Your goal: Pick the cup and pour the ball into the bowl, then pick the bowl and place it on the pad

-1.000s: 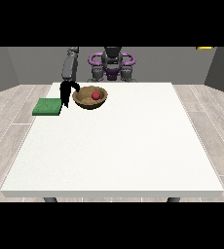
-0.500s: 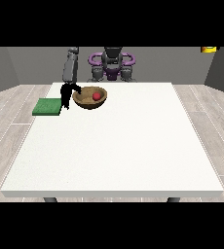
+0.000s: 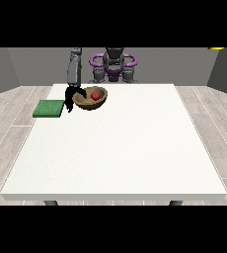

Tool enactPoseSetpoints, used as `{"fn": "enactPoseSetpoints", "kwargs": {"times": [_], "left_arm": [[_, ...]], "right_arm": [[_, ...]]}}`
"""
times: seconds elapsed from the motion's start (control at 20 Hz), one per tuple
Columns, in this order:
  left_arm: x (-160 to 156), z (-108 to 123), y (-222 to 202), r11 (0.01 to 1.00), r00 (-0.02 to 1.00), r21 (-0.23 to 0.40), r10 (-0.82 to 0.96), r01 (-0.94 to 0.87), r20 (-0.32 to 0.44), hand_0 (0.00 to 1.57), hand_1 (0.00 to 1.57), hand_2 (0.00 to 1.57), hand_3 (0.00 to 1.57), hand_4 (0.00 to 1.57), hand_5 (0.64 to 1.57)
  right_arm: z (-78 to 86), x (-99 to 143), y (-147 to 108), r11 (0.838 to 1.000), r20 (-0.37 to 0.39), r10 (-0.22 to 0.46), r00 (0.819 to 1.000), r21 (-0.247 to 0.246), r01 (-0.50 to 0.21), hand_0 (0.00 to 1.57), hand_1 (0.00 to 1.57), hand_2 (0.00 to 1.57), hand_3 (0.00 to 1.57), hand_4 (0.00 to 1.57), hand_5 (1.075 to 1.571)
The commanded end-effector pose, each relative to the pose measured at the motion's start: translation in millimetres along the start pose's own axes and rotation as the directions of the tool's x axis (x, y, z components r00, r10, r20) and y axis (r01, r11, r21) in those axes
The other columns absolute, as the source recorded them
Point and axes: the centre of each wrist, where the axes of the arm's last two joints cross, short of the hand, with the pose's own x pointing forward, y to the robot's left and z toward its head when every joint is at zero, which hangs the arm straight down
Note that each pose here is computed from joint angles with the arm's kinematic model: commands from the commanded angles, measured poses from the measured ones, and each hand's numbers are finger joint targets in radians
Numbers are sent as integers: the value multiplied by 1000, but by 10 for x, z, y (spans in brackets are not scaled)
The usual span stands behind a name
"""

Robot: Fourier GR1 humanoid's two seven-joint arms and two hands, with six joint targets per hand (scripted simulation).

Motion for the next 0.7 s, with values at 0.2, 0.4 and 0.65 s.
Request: {"fn": "enactPoseSetpoints", "kwargs": {"times": [0.2,0.4,0.65], "left_arm": [[255,-46,41,1000,996,-20,16,-14,90,0,0,0,0,1056,1528],[272,-39,113,999,996,-10,32,-31,82,0,0,0,0,1129,1517],[17,56,254,999,999,29,39,-39,-5,0,0,0,0,1186,1526]], "right_arm": [[196,-76,-577,946,-196,230,953,-185,-266,1571,1571,1571,1571,912,1478],[287,-43,-705,916,-211,309,927,-196,-349,1571,1571,1571,1424,948,1530],[66,373,-843,871,-233,405,884,-197,-450,1571,1571,1571,1248,1012,1546]]}}
